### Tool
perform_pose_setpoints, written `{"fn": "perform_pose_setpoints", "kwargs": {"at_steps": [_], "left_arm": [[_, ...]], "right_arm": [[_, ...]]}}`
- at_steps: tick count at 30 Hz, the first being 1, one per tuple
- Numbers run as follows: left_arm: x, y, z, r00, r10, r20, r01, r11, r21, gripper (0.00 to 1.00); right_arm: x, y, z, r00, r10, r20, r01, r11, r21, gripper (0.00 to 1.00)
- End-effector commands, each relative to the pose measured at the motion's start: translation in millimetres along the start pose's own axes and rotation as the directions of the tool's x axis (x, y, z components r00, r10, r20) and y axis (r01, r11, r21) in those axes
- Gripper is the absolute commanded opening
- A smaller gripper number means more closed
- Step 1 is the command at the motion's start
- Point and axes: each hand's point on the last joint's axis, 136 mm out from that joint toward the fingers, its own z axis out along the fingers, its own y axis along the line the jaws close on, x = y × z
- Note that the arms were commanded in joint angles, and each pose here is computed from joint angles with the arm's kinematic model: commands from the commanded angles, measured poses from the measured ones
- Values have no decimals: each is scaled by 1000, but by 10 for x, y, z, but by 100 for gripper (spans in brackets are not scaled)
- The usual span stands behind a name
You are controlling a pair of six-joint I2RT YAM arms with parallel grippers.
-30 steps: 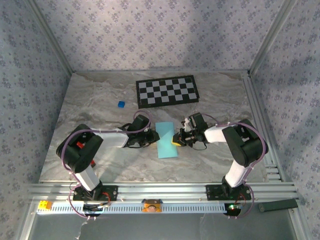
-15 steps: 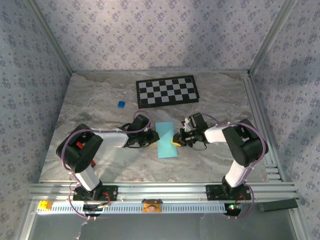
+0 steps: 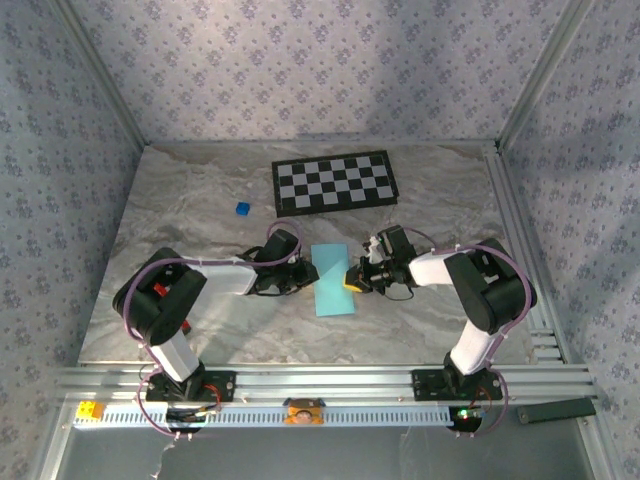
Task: Fold a paper plane with a square sheet of paper (pick it up from the middle)
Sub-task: Third fold the triangle at the center of the table.
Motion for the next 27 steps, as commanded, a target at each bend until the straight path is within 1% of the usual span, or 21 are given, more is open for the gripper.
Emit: {"fn": "perform_pose_setpoints", "kwargs": {"at_steps": [1,18,24,27], "left_arm": [[28,-142,73,999,28,-17,-27,998,63,19],[15,-183,52,999,42,3,-42,994,102,19],[12,-155,35,999,37,12,-38,995,90,20],[8,-155,25,999,37,15,-38,995,88,23]], "right_arm": [[120,-408,14,994,105,0,-104,986,130,2],[114,-423,13,994,105,5,-105,985,135,2],[120,-418,10,995,105,4,-104,985,134,2],[119,-412,8,995,104,4,-103,986,132,2]]}}
